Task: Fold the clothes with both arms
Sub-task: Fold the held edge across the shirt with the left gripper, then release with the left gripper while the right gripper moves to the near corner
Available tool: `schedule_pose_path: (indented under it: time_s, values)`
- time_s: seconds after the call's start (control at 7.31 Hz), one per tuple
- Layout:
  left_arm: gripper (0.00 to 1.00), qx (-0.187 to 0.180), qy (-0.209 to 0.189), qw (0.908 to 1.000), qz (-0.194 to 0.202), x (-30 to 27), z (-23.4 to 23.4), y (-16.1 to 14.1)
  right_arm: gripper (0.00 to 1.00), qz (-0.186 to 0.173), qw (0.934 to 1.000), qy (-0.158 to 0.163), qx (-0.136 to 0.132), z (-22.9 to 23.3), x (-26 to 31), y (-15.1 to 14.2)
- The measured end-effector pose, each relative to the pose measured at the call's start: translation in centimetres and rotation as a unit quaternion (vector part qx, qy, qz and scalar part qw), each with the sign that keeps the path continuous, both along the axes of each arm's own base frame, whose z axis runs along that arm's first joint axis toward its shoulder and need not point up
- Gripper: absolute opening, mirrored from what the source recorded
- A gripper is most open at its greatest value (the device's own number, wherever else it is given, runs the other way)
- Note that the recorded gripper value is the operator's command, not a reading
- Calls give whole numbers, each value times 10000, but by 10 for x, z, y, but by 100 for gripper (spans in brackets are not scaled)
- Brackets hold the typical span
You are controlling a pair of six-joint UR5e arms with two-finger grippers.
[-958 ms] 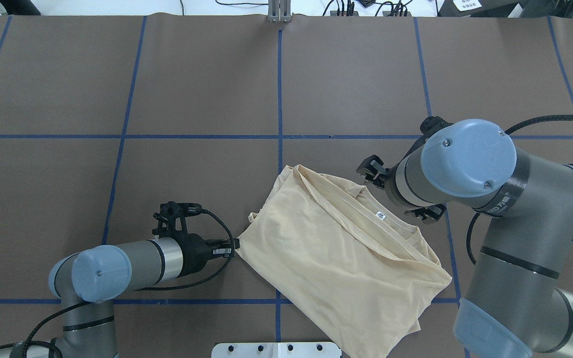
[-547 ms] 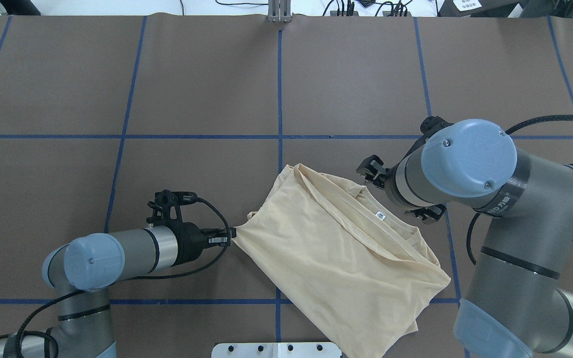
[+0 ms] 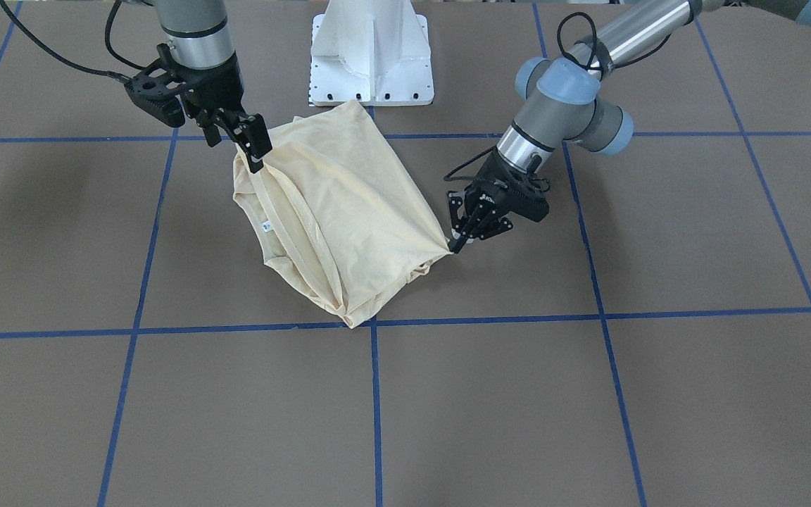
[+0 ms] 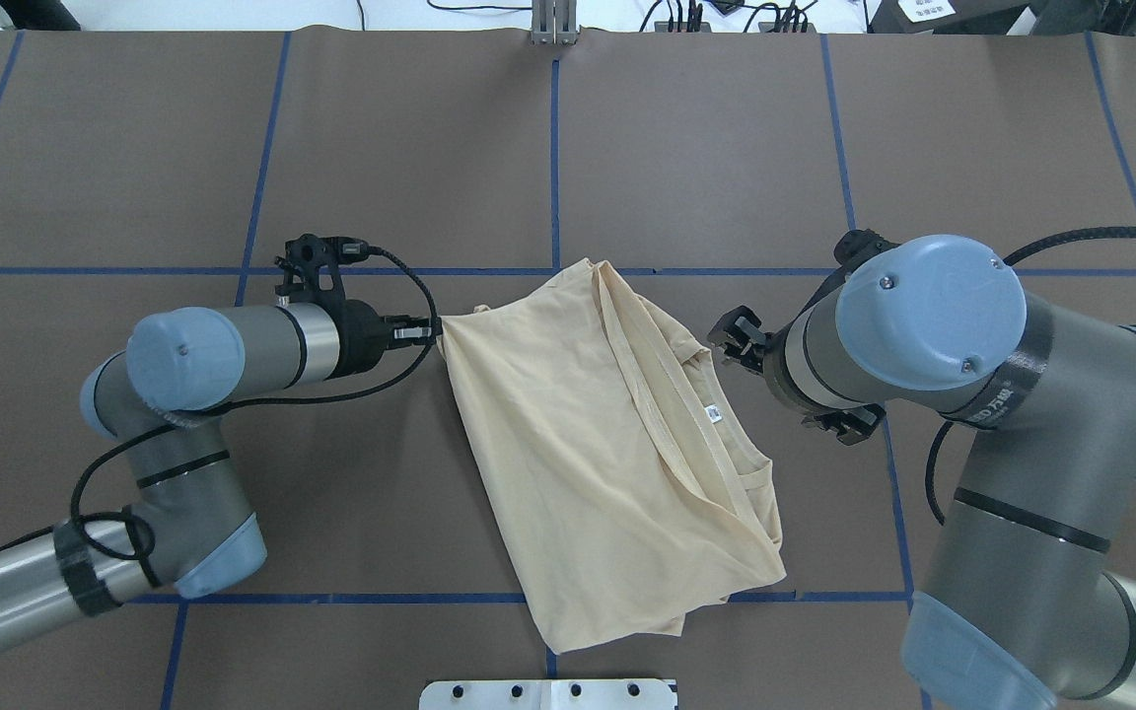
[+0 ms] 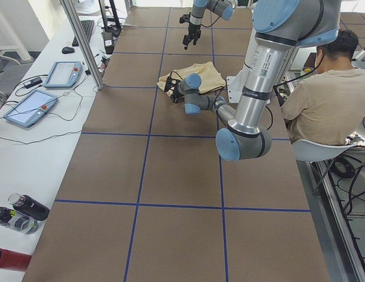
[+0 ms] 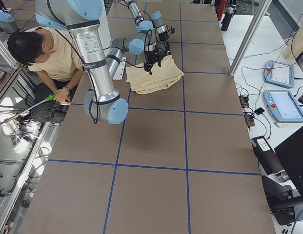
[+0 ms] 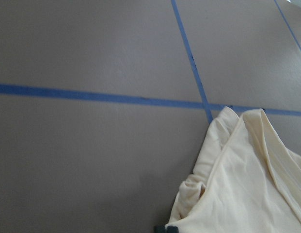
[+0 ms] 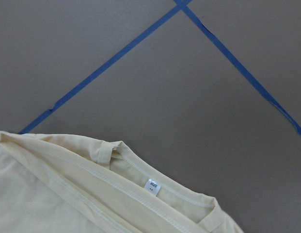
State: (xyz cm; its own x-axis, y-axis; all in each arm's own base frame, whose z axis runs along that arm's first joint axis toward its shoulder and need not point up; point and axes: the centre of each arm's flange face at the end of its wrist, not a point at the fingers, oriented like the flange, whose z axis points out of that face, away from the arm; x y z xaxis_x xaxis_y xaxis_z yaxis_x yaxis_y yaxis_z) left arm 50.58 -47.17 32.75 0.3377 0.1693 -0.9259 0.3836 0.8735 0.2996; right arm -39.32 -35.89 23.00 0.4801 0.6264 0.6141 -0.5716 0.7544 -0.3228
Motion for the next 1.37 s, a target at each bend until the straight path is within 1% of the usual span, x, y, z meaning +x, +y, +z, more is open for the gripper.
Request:
schedule_pose_path:
  time_s: [0.14,0.27,0.41,0.55,0.68,0.82,0.96,1.09,1.23,1.37]
  values:
    - [0,9,-227,9997,-135,4,2,-54,100,8,10000,8,-5,1,1,0]
    - [35,118,-539,9982,-249,1,6,-103,100,15,10000,12,-10,2,1,0]
    - [56,227,-841,9957,-320,-1,11,-140,100,16,10000,8,-9,1,0,0]
    - [63,270,-1004,9939,-363,-3,10,-163,100,11,10000,2,-8,0,-1,0]
    - [64,277,-1052,9934,-371,-9,9,-175,100,3,10000,-12,-3,-1,-5,0]
    - [64,268,-1006,9941,-303,-19,8,-177,100,-6,10000,-67,23,-3,-13,-2]
    - [65,254,-902,9955,-170,-35,8,-165,100,-28,9998,-191,75,-4,-29,-4]
    - [65,217,-830,9963,-64,-56,0,-146,100,19,9993,-366,31,-4,-47,1]
    - [65,85,-781,9969,-10,-76,-12,-126,99,220,9983,-527,-147,-4,-64,14]
    - [65,-110,-701,9975,62,-95,-19,-103,98,516,9960,-642,-334,-4,-85,35]
